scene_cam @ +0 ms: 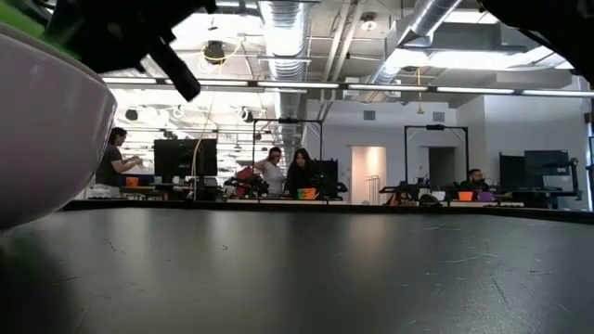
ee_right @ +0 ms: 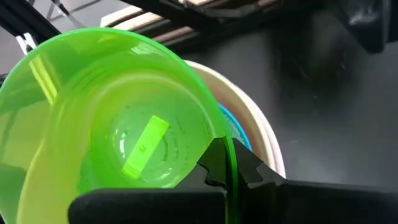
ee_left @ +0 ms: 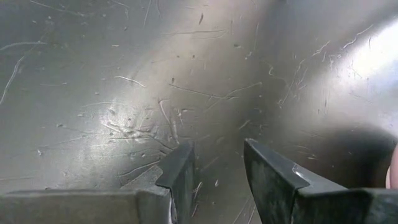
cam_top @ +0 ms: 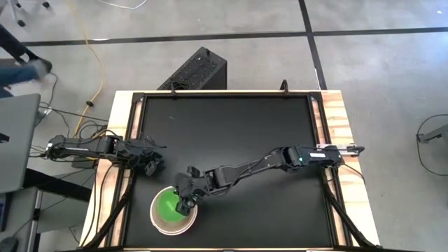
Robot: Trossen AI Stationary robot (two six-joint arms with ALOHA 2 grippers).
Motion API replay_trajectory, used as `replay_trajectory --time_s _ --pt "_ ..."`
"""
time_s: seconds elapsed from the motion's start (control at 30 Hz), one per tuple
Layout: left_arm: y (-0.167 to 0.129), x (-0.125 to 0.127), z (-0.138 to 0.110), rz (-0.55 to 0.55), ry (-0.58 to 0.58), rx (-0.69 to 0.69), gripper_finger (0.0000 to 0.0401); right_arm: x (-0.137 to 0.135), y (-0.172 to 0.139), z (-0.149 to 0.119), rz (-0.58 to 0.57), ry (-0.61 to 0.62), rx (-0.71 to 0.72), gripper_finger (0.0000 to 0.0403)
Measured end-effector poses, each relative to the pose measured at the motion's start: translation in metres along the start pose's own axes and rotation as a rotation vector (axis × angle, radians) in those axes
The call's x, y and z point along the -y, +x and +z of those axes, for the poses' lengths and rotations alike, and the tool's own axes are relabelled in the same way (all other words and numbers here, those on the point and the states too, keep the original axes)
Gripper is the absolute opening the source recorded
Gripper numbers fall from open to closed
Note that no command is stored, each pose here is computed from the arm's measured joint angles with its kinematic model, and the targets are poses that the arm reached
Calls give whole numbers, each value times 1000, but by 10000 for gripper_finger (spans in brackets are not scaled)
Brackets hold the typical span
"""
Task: Nest bowls inside each other
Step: Stack the green bowl on top of the other pattern bowl
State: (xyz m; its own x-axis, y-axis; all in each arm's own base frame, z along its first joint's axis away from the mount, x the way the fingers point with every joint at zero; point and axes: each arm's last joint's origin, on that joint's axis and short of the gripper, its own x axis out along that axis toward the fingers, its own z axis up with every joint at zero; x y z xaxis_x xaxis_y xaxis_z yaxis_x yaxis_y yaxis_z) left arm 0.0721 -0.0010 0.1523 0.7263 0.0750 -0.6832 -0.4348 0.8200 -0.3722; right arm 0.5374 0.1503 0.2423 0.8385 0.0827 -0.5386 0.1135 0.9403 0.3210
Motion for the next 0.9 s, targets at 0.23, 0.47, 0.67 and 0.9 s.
replay_trajectory --time_s 0.23,0.47,0.67,0.9 --pt "0 0 0 0 0 0 128 1 0 -2 -16 14 -21 8" --pt "0 0 0 0 0 0 128 2 0 -5 7 29 -70 16" --pt "0 0 0 0 0 0 128 1 0 -5 9 30 -64 61" --pt "0 0 0 0 0 0 128 2 0 -4 8 21 -65 109"
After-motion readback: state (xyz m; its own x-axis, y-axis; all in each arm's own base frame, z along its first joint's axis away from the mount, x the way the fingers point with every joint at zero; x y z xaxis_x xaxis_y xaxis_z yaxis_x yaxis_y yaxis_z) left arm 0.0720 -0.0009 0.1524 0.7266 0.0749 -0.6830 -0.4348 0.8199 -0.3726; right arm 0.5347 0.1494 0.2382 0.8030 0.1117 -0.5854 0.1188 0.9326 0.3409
